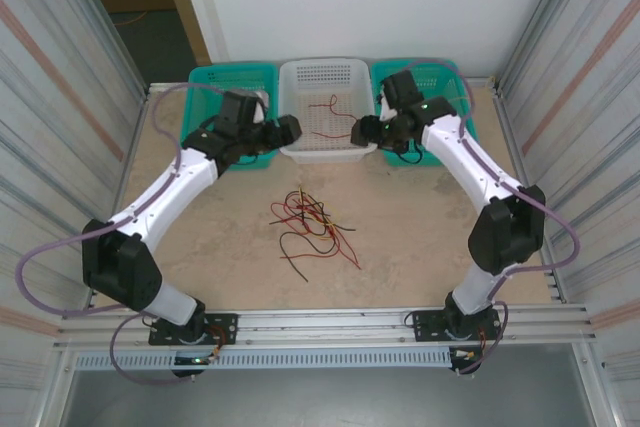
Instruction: Untangle the cables
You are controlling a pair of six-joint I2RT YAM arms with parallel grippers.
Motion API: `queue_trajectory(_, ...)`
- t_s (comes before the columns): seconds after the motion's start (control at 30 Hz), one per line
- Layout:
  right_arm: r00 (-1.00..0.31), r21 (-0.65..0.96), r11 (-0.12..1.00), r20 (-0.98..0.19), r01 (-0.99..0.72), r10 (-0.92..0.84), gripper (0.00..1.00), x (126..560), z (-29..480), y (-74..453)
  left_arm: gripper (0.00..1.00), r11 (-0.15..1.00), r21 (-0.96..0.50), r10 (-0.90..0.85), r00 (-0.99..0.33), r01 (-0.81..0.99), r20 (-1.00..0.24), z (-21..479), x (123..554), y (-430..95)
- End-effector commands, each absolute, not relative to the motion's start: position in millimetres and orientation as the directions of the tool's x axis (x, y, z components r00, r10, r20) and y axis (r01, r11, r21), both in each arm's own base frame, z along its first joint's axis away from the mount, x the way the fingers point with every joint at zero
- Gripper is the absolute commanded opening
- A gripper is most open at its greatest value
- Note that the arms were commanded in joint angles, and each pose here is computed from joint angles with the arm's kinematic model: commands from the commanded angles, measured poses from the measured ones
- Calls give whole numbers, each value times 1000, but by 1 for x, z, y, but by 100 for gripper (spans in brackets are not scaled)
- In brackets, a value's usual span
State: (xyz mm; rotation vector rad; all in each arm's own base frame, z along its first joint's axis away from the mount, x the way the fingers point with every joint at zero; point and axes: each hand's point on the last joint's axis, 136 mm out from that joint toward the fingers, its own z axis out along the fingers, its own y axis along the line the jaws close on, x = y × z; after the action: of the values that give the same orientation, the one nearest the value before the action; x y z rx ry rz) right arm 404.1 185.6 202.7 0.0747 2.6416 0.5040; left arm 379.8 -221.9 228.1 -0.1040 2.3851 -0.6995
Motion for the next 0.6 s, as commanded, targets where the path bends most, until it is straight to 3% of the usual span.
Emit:
queue_trajectory(0.0,-923,314,949,-359,19,137,77,426,166,161,80,913,-405,-153,-870,58,-469,170,348,-224)
queue_trajectory(0.2,-941,405,913,-291,43,174,78,454,142,162,77,924,-380,-139,-896,35,-421,141,332,-232)
queue_trajectory(0.57,-956,534,845,-244,10,165,75,460,140,194,74,930,-368,-155,-919,-12,-361,116,326,-231)
